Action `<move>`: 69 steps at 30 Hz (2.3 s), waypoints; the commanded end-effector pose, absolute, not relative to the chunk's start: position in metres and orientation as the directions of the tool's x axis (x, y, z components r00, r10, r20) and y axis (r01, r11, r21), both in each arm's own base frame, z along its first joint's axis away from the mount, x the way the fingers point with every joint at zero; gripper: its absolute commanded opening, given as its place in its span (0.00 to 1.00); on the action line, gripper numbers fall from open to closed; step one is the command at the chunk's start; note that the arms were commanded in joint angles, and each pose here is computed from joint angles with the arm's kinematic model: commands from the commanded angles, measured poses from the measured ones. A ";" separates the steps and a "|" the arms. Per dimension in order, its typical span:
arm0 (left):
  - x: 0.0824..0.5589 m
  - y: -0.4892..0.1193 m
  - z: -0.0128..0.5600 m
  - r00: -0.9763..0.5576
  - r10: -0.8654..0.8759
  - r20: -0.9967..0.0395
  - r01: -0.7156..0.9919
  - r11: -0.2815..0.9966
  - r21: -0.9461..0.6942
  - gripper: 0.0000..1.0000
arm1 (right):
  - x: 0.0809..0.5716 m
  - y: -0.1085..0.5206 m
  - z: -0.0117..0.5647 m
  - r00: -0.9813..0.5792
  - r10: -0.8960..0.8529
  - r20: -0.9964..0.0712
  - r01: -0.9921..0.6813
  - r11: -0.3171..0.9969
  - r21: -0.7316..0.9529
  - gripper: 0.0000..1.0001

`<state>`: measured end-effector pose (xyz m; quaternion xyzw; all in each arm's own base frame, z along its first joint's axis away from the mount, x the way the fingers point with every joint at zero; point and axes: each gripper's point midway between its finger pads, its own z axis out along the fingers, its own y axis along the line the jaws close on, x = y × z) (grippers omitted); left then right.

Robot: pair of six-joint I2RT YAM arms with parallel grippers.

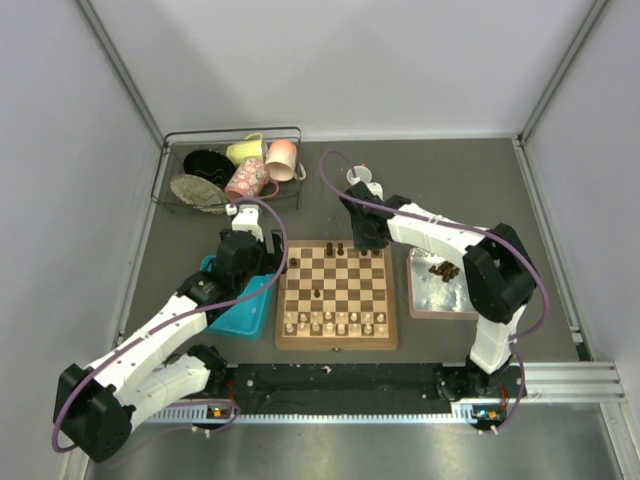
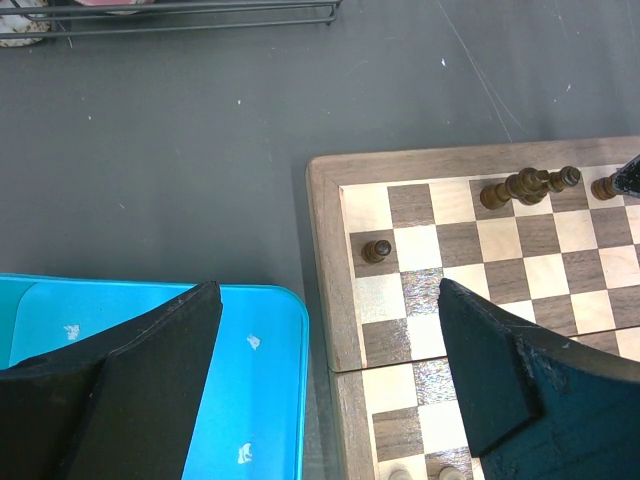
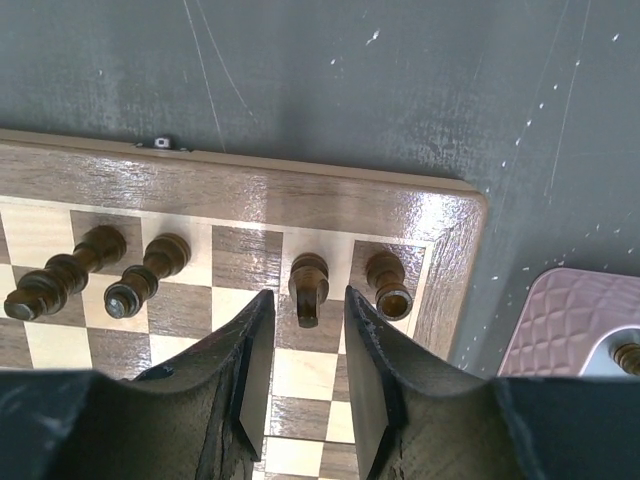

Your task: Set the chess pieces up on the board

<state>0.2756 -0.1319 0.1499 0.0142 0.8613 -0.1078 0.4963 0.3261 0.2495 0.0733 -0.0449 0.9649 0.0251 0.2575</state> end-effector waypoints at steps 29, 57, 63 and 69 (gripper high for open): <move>0.274 -0.128 0.159 -0.480 -0.194 -0.855 0.064 0.965 -0.255 0.88 | 0.236 0.347 0.143 -0.754 -0.164 -0.636 -0.416 0.868 0.270 0.43; 0.275 -0.098 0.145 -0.498 -0.290 -0.817 -0.023 0.946 -0.322 0.79 | 0.213 0.386 0.082 -0.806 -0.240 -0.542 -0.422 0.874 0.241 0.36; 0.274 -0.097 0.144 -0.494 -0.290 -0.820 -0.025 0.947 -0.320 0.78 | 0.215 0.388 0.081 -0.804 -0.241 -0.544 -0.425 0.873 0.241 0.29; 0.274 -0.097 0.144 -0.493 -0.290 -0.820 -0.023 0.947 -0.321 0.78 | 0.216 0.389 0.082 -0.801 -0.238 -0.550 -0.426 0.871 0.243 0.22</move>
